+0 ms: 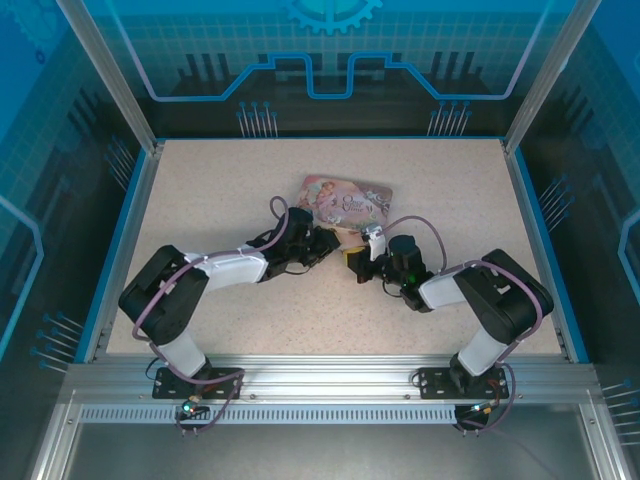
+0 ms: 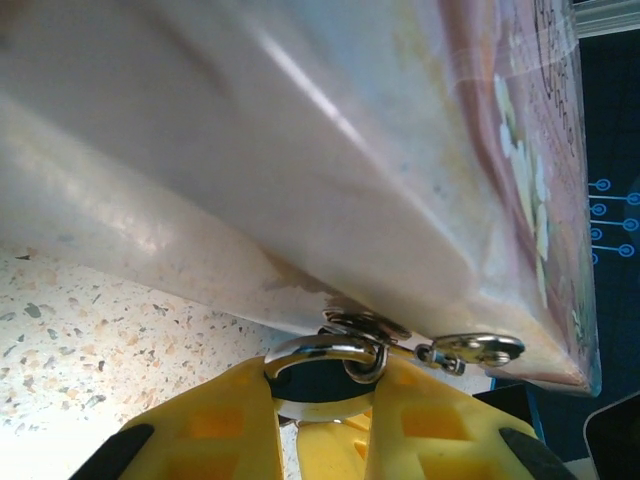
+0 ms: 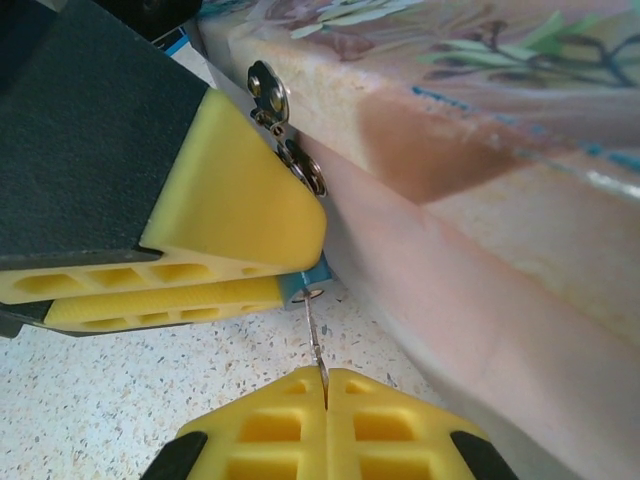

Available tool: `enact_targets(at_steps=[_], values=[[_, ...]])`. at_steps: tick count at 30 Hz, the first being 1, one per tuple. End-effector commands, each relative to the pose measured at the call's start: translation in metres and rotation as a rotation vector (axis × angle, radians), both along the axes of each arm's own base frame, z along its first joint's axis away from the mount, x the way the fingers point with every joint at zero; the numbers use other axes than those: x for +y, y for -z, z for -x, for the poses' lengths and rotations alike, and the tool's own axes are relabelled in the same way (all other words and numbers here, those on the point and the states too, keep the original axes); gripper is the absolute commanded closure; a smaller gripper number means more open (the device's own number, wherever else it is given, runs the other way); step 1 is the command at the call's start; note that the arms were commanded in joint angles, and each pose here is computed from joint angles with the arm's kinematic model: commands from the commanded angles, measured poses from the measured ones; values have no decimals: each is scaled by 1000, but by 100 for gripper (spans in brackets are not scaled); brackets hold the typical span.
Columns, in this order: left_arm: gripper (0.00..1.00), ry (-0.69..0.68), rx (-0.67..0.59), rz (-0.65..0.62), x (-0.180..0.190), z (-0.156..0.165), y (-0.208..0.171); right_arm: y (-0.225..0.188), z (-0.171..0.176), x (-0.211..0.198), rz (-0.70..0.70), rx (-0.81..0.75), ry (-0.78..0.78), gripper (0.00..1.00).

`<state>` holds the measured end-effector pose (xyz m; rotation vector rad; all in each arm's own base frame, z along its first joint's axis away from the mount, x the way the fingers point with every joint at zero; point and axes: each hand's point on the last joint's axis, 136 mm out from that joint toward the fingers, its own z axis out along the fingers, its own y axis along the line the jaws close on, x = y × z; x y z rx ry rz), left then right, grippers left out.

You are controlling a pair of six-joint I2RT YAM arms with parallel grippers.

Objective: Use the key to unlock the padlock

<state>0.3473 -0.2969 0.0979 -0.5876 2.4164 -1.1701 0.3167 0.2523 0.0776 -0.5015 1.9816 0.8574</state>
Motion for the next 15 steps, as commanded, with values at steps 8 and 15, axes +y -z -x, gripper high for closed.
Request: enact_targets(at_steps=[8,15], values=[[90,89,-42,67,-11,17,-34,-33,-16,-1,-39,-109,-20,100],[90,91,-30,60,-11,18,-27,-38,-17,-1,-38,-119,-30,100]])
